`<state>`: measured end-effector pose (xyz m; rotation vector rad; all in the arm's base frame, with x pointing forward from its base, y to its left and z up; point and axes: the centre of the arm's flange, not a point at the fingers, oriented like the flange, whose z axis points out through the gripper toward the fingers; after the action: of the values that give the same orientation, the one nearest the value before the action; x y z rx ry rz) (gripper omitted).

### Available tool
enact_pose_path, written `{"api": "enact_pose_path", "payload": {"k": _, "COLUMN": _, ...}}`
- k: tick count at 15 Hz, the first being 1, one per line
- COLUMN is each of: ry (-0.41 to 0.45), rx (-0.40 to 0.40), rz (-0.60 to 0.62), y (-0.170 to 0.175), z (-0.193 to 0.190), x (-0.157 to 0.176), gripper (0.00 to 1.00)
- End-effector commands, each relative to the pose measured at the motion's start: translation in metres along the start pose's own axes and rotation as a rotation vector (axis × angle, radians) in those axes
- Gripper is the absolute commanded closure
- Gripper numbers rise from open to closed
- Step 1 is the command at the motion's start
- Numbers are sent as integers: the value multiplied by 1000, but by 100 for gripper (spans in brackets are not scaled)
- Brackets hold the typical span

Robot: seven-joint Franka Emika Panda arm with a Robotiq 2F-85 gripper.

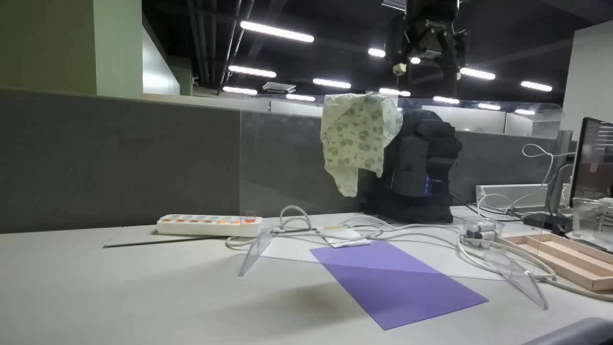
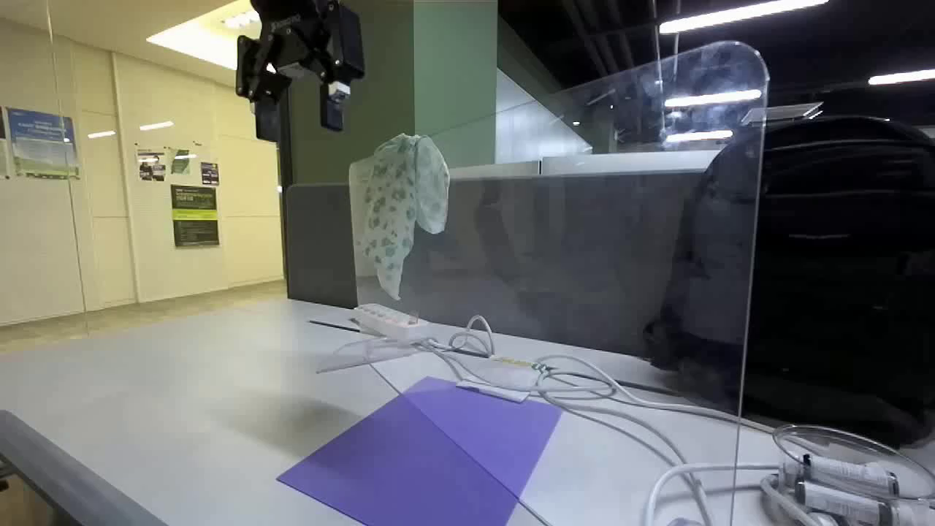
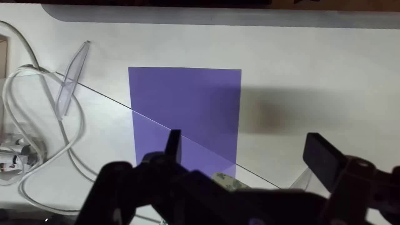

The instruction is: Take the cloth off the countertop shield and put it on the counter

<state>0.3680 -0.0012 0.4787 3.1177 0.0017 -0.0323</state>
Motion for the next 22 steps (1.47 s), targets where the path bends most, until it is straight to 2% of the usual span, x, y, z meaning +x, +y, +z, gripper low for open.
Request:
{"api": "enact_pose_path", "payload": {"k": 1, "ry": 0, "rx": 0, "rz": 0, "y": 0, "z": 0, "x": 0, "gripper": 0}}
{"api": "enact_pose_path", "payload": {"k": 9, "ry": 0, "rx": 0, "rz": 0, "y": 0, "z": 0, "x": 0, "gripper": 0}}
{"api": "enact_pose_path", "payload": {"k": 10, "ry": 3, "rx": -4, "rz": 60, "y": -3, "z": 0, "x": 4, "gripper": 0}}
{"api": "enact_pose_path", "payload": {"k": 13, "ry": 89, "rx": -22, "rz": 163, "y": -9, "z": -2, "x": 14, "gripper": 0}}
{"api": "enact_pose_path", "payload": {"k": 17, "ry": 265, "rx": -55, "rz": 299, "y": -18, "z": -10, "x": 33, "gripper": 0}}
{"api": "enact_pose_path", "payload": {"k": 22, "ry": 473, "rx": -75, "rz": 433, "y": -14, "z": -18, "x": 56, "gripper": 0}}
